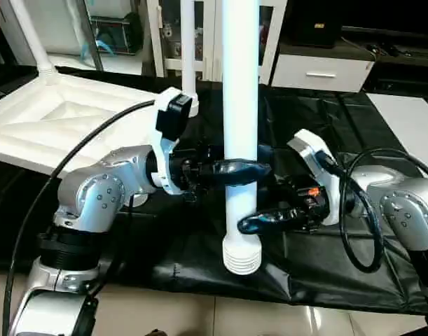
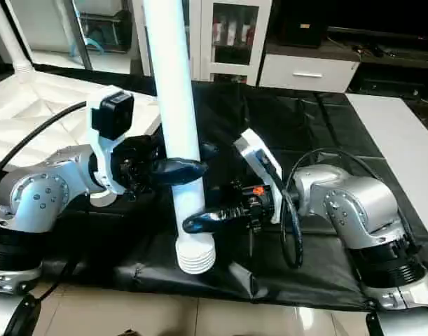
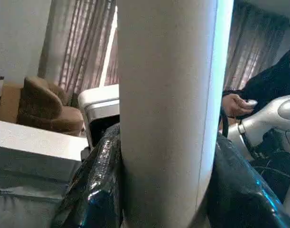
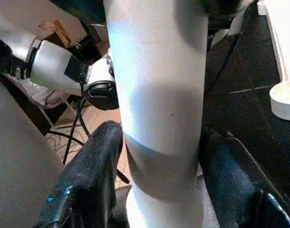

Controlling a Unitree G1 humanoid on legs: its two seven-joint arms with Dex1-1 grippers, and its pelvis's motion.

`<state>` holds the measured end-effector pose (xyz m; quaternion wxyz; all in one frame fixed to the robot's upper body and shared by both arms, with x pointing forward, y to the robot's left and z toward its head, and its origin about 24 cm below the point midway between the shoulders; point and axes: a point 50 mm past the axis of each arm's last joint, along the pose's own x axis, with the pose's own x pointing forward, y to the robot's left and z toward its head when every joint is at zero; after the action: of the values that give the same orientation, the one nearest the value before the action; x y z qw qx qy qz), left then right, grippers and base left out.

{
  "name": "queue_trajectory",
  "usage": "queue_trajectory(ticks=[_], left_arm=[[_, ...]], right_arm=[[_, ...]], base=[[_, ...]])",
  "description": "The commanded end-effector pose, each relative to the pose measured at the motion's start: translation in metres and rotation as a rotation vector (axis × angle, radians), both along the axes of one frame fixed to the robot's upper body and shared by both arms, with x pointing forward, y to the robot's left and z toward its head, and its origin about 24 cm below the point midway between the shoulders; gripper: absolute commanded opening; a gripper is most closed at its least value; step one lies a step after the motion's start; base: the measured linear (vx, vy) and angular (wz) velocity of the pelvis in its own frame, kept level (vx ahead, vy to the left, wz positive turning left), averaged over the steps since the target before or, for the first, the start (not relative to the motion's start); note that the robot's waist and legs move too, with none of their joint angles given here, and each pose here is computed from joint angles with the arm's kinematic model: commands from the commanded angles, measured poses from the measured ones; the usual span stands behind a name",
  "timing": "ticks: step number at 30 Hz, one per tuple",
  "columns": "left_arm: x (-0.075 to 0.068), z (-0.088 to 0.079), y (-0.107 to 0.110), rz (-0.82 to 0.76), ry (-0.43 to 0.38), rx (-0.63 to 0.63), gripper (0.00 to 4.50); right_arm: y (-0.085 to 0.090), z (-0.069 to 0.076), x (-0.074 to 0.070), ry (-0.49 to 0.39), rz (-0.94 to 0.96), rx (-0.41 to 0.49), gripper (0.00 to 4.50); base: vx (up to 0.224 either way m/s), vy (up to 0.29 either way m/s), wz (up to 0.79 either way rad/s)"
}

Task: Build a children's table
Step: Pick table leg

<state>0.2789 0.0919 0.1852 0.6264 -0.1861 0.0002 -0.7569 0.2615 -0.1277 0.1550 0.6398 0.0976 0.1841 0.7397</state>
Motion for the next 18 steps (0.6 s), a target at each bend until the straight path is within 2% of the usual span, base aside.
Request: queue_trajectory(ticks=[1,5,12,16,18], left_arm=[[0.001,0.007,-0.002,-0.002,-0.043,0.003,1.86],[0.002,0.006,-0.001,0.004,-0.041,0.003,1.86],[0.002,0.006,0.0,0.013,-0.038,0.002,1.86],[0.007,0.004,-0.001,0.07,-0.041,0.015,1.86],[0.017,0.002,-0.003,0.18,-0.026,0.034,1.86]], right_arm=[[0.003,0.002,-0.002,0.002,0.027,0.003,2.22],[0.004,0.002,-0.001,0.004,0.022,0.011,1.9],[0.008,0.005,0.004,-0.029,-0.035,0.035,1.84],[0.009,0.006,0.007,-0.049,-0.075,0.039,1.84],[0.009,0.006,0.013,-0.084,-0.143,0.031,1.84]], base=[[0.0,0.0,0.0],[0.0,0.0,0.0],[0.0,0.0,0.0],[0.0,0.0,0.0],[0.0,0.0,0.0]])
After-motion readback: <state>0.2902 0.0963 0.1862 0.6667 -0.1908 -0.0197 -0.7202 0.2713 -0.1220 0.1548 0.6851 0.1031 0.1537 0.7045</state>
